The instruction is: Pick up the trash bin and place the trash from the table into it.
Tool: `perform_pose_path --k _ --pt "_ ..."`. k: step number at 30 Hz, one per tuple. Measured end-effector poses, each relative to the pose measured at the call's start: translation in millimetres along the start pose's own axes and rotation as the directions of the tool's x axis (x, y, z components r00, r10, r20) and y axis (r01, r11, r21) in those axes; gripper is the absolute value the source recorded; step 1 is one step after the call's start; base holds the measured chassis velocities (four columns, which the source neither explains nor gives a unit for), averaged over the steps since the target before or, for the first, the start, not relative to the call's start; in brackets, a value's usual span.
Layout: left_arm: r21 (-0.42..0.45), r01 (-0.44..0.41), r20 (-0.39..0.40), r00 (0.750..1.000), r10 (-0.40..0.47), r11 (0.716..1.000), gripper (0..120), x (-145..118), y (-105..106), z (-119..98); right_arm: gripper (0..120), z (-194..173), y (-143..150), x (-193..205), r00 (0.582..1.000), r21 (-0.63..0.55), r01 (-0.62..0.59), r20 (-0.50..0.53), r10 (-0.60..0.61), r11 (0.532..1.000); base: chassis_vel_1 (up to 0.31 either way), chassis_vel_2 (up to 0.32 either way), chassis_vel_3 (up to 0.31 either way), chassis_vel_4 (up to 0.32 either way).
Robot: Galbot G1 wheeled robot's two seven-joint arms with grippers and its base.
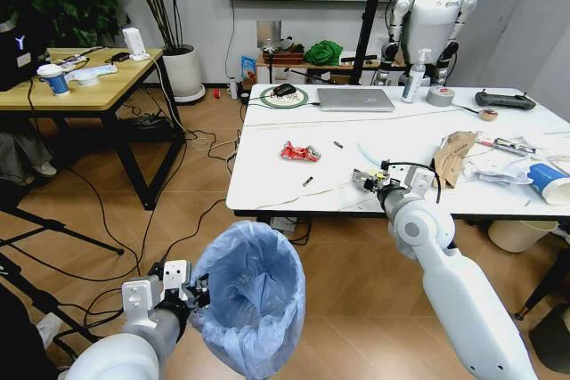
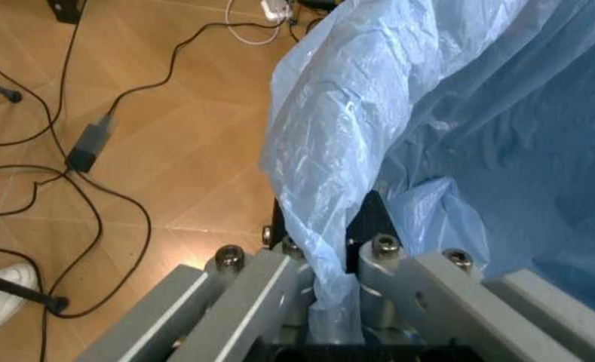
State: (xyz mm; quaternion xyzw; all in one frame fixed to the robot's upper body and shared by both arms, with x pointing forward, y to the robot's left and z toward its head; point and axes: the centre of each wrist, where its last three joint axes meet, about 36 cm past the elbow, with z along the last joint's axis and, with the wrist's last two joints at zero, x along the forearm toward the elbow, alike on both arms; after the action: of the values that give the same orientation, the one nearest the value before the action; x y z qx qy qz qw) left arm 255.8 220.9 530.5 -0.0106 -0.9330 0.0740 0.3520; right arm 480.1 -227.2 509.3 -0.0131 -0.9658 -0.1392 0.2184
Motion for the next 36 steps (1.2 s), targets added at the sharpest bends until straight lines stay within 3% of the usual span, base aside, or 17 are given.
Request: perform_pose_path --k 17,28,36 --pt "-0.005 0.010 0.010 1.000 -0.010 1.000 0 0 3 -3 2 3 3 -1 1.000 -0.004 -0.011 0.002 0.011 1.000 0.000 0.000 0.000 0.000" --pt "-0.003 0.018 0.021 1.000 -0.018 1.000 0 1 8 -5 0 3 8 1 1.000 -0.012 0.003 0.021 -0.003 1.000 0.000 0.000 0.000 0.000" --pt "0.009 0.029 0.037 0.999 -0.029 1.000 0 1 9 -8 0 -10 8 42 0.986 0.043 0.104 0.129 -0.109 0.994 0.000 0.000 0.000 0.000"
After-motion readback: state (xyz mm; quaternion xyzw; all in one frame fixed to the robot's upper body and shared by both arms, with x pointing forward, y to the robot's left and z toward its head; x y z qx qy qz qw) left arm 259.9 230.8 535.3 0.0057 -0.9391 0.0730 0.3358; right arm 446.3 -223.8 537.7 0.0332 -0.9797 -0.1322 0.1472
